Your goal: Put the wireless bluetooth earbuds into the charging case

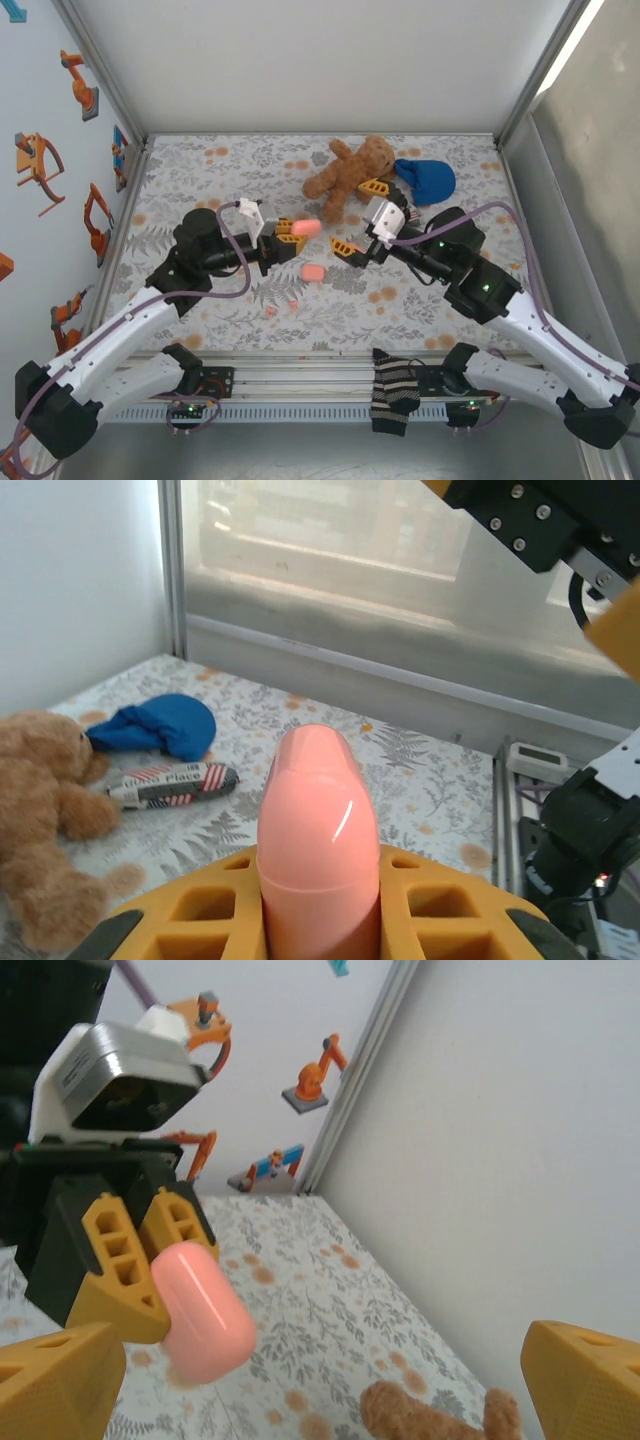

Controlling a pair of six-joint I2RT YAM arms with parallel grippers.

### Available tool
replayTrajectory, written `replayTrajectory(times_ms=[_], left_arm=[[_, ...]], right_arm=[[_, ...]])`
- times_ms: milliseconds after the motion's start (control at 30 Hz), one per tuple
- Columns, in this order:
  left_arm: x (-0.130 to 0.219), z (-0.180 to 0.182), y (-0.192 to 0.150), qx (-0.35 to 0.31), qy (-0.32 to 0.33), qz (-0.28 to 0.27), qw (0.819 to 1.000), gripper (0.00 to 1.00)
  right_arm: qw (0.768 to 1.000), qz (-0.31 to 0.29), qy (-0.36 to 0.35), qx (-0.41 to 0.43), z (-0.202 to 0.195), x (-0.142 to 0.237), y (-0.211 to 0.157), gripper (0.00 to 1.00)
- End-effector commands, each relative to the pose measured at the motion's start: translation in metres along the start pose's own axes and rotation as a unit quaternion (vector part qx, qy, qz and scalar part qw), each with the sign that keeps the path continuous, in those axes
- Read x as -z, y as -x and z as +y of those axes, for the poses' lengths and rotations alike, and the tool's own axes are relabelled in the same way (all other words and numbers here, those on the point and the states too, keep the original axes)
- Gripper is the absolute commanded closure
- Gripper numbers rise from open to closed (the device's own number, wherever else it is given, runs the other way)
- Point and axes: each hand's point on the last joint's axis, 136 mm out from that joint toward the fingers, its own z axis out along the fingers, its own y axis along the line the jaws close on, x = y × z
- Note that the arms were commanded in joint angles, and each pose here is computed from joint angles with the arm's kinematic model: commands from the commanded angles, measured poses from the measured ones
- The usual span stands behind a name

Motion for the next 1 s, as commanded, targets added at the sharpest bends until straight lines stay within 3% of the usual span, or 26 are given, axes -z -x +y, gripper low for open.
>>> replayTrajectory(times_ms=[0, 233, 500, 967], left_arm=[[0.008, -0.009, 0.023, -0.126, -0.009, -0.056, 0.990, 1.00], [0.016, -0.019, 0.034, -0.174, -0.040, -0.081, 0.981, 1.00], [0.015, -0.020, 0.037, -0.168, -0.057, -0.105, 0.979, 1.00], [0.011, -0.022, 0.034, -0.159, -0.076, -0.099, 0.979, 1.00]], right_arm=[[0.994, -0.063, 0.021, -0.089, -0.003, 0.006, 0.018, 0.00], [0.974, -0.093, 0.106, -0.179, -0.004, 0.003, 0.013, 0.01], [0.962, -0.060, 0.181, -0.197, 0.014, -0.017, -0.002, 0.01], [0.962, -0.053, 0.186, -0.195, 0.015, -0.040, -0.010, 0.01]])
